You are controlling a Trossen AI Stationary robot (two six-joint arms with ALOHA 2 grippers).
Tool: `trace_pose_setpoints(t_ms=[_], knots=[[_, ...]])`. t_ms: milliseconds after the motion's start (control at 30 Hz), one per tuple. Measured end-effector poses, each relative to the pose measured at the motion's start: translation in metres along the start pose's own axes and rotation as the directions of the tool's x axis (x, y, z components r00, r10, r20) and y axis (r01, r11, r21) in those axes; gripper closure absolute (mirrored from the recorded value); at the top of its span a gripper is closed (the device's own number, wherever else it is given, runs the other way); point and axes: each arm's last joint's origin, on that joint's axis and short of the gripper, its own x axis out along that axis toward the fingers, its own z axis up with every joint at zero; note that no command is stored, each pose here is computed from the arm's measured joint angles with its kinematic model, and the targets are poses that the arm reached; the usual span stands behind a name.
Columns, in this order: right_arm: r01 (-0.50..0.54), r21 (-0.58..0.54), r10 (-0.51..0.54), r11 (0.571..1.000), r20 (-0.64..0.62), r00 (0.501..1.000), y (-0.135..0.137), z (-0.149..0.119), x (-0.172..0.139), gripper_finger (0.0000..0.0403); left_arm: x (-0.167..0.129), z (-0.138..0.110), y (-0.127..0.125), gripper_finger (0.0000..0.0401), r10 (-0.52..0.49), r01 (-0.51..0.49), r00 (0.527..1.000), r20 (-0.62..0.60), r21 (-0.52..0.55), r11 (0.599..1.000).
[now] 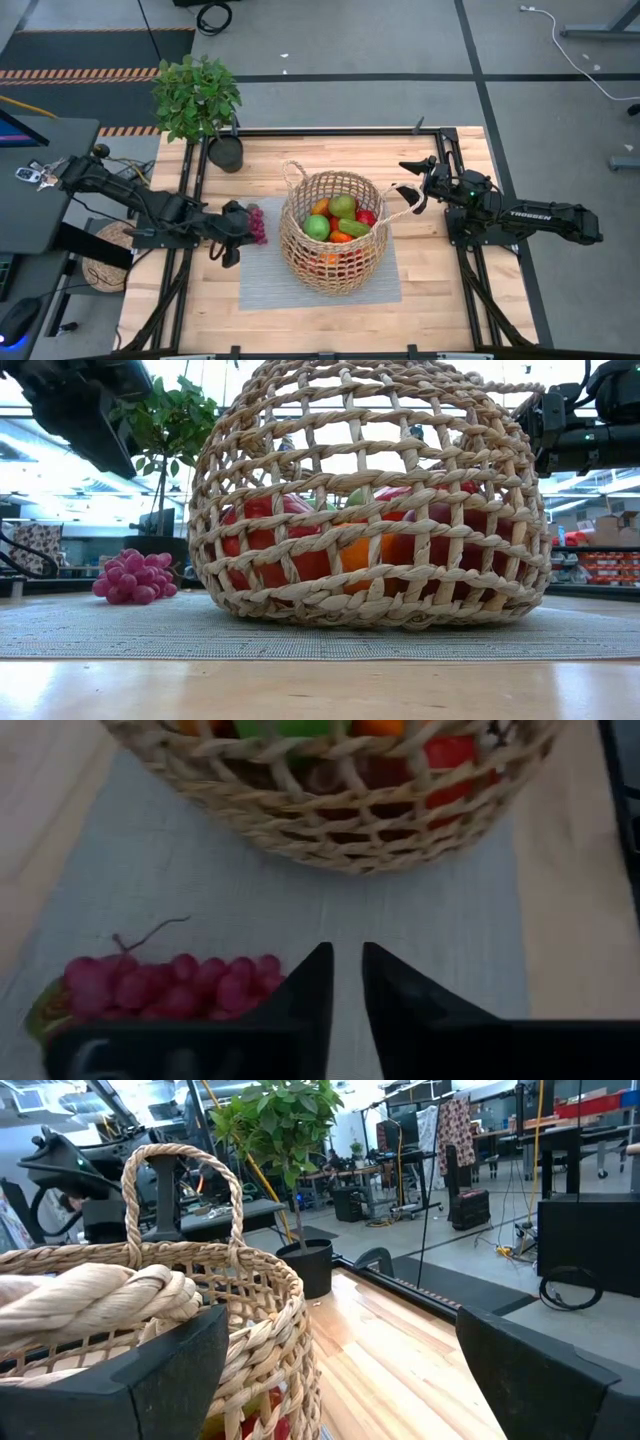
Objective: Build produce basket
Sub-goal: Put the violet grapes into the brown basket
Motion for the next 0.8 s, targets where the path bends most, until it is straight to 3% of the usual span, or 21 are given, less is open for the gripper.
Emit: trace_pose_setpoints(t_ms=[267,467,600,800], knots=[[0.0,0.0,0.0,1.0,0.0,1.0,0.0,0.0,0.0,0.0009,0.001,-0.001,0.006,0.0227,0.083,-0.082,0.997,0.01,-0.054,0.995],[0.001,0.0,-0.001,1.0,0.0,1.0,0.0,0.0,0.0,0.0009,0.011,-0.004,0.009,0.0145,0.164,-0.166,0.985,-0.044,-0.033,0.986],[0.001,0.0,-0.001,1.0,0.0,1.0,0.0,0.0,0.0,0.0009,0.021,-0.007,0.009,0.0123,0.205,-0.206,0.974,-0.098,-0.002,0.979],[0.001,0.0,-0.001,1.0,0.0,1.0,0.0,0.0,0.0,0.0009,0.032,-0.011,0.009,0.0122,0.237,-0.234,0.96,-0.152,0.039,0.971]])
